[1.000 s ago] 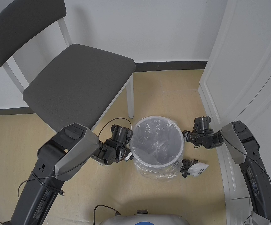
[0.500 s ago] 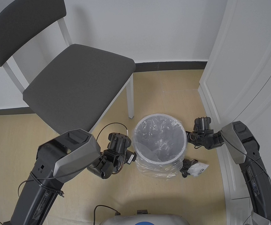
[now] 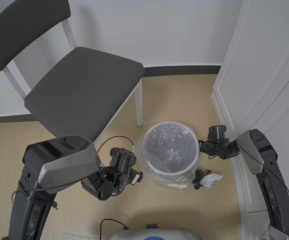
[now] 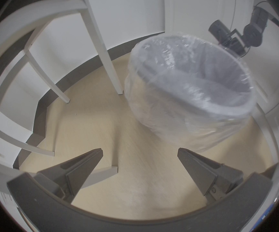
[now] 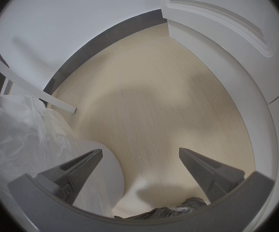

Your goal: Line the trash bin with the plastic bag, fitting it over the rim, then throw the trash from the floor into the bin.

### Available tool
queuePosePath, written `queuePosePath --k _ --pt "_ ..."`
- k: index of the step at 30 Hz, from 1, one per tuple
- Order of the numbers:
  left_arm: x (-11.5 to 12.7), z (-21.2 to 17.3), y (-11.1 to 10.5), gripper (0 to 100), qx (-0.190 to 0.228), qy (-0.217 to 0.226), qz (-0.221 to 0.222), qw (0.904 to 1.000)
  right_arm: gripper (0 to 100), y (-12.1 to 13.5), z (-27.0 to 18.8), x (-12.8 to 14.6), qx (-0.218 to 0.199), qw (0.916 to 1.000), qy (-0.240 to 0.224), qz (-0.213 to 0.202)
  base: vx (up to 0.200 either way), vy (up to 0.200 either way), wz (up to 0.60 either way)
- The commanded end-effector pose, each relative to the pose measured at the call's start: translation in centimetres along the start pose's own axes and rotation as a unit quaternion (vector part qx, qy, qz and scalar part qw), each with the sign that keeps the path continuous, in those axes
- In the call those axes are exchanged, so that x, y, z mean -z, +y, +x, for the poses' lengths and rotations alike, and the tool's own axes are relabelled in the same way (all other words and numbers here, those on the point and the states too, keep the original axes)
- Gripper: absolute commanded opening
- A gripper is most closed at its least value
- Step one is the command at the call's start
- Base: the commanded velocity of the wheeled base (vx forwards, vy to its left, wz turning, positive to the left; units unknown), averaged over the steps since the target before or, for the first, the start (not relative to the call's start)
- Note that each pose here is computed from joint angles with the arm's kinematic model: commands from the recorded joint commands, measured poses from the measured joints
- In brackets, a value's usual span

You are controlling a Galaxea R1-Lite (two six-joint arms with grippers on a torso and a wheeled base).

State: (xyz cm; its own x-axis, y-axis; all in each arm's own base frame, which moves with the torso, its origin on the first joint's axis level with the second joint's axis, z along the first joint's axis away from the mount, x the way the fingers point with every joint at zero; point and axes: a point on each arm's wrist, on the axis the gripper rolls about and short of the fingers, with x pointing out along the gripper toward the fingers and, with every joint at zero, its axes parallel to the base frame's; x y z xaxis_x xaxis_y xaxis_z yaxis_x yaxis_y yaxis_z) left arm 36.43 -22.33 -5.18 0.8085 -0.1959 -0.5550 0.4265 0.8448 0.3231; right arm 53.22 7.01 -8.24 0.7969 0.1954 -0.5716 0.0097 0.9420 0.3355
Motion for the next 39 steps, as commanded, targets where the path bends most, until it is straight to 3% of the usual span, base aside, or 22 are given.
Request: queuePosePath --k 1,11,15,24,25,28,34,39 --pt "-2.2 -4.7 -1.3 100 0.023 -0.037 0.011 0.999 100 -0.4 -0.2 0.1 -0.004 0.9999 0.009 0.004 0.0 0.0 0.0" --pt "-4.2 -10.8 -2.4 100 0.052 -0.074 0.018 0.9957 100 -1.4 -0.4 0.2 -0.001 0.9998 0.016 0.013 0.0 0.0 0.0" --pt "-5.7 -13.3 -3.3 100 0.075 -0.111 -0.018 0.9908 100 -1.5 -0.5 0.6 0.002 0.9997 0.022 0.014 0.0 0.0 0.0" --pt "-7.1 -18.7 -2.0 100 0.09 -0.183 -0.057 0.9772 100 -2.5 -0.6 0.5 0.004 0.9998 0.003 0.019 0.0 0.0 0.0" --pt "-7.6 -20.6 -1.2 100 0.089 -0.213 -0.068 0.9705 100 -3.0 -0.7 0.2 0.008 0.9997 0.002 0.023 0.0 0.0 0.0" --pt "-8.5 -23.1 0.2 100 0.086 -0.249 -0.082 0.9611 100 -3.3 -0.7 0.2 0.01 0.9997 0.001 0.024 0.0 0.0 0.0" --pt "-9.0 -25.8 3.3 100 0.059 -0.287 -0.112 0.9495 100 -3.3 -0.8 0.5 0.014 0.9996 0.005 0.024 0.0 0.0 0.0" --pt "-6.7 -27.1 9.0 100 -0.021 -0.299 -0.2 0.933 100 -2.9 -2.3 -1.6 0.013 0.999 -0.013 0.041 0.0 0.0 0.0"
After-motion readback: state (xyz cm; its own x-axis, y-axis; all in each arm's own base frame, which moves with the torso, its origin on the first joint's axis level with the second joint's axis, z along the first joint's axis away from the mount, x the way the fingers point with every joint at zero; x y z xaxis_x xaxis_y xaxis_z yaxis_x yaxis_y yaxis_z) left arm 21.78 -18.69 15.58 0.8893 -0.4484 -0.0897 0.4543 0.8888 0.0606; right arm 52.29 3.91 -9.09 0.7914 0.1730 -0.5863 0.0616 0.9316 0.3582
